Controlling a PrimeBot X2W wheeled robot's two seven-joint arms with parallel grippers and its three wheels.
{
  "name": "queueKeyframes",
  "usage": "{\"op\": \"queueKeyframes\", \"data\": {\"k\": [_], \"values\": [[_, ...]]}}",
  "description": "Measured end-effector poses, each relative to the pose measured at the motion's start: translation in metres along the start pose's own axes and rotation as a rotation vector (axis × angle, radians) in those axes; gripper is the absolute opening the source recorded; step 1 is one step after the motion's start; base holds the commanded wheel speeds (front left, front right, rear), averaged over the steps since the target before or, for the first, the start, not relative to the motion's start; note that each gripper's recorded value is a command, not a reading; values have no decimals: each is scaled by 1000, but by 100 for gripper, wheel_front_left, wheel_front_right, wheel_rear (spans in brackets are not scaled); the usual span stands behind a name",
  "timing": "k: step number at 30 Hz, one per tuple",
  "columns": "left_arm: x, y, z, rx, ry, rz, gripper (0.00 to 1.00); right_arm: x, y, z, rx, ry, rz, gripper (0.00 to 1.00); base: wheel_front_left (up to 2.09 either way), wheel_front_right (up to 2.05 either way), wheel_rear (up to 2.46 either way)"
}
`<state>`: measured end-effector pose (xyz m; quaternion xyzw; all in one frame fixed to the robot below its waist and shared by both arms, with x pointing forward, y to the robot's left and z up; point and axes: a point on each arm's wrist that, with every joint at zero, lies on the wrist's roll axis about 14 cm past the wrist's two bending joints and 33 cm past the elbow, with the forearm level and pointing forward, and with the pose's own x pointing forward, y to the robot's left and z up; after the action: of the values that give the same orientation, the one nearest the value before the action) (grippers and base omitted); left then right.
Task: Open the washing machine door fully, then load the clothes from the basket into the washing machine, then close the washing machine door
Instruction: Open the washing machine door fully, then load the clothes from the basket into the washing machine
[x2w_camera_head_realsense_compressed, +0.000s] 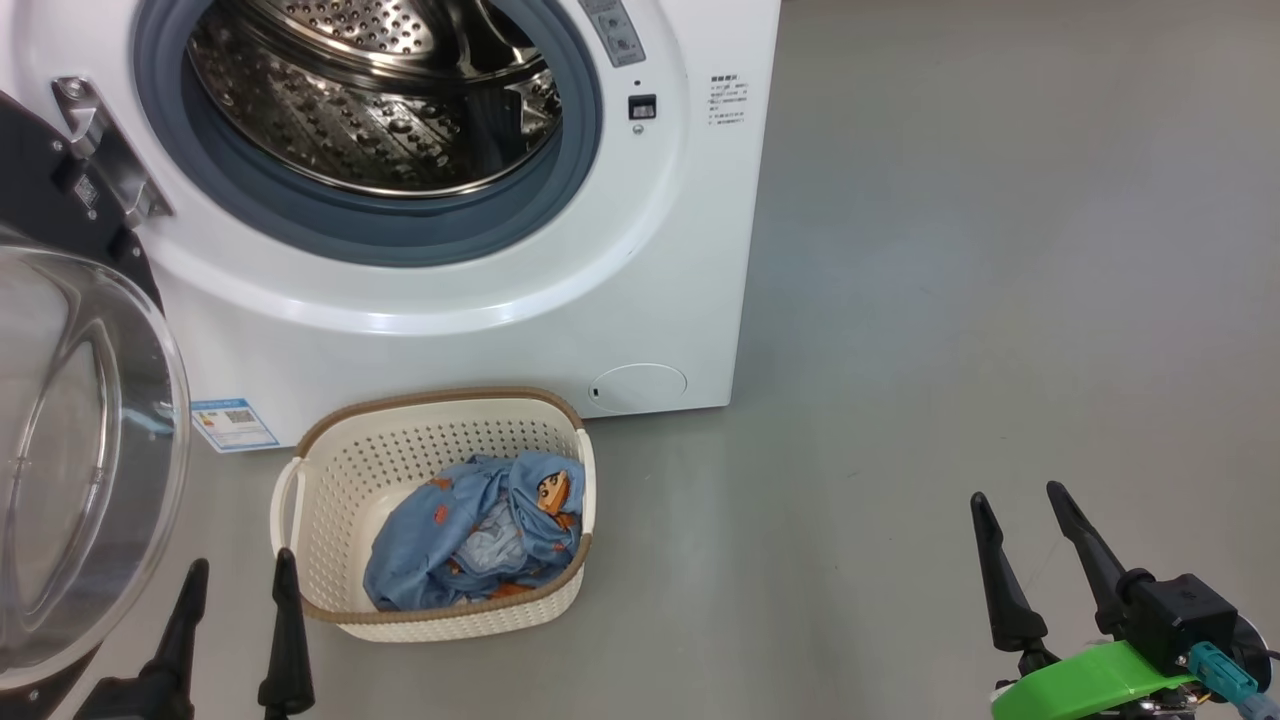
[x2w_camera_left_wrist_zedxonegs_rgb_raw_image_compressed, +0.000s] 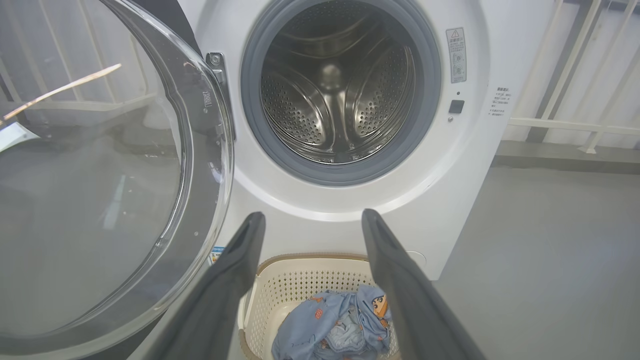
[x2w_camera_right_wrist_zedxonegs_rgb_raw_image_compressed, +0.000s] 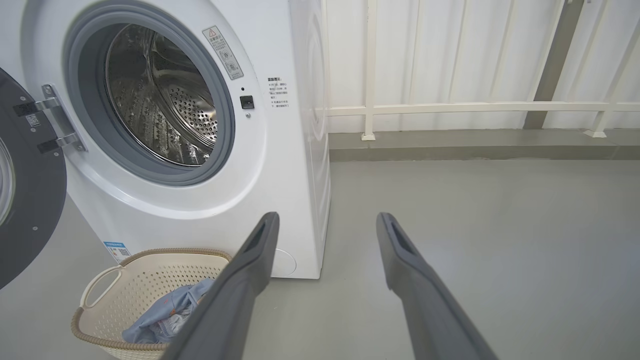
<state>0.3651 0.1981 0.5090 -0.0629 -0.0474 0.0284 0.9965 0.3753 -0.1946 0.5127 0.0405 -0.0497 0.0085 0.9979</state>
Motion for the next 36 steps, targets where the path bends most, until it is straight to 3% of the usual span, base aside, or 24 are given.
{"op": "queueKeyframes", "data": {"k": [13, 36], "values": [[1, 0, -1, 25, 3, -3, 100, 1, 2, -6, 5, 16, 5, 100, 30, -27, -4], [0, 0, 2, 15, -4, 5, 100, 3, 9, -14, 14, 40, 25, 100, 152, -144, -8]]}}
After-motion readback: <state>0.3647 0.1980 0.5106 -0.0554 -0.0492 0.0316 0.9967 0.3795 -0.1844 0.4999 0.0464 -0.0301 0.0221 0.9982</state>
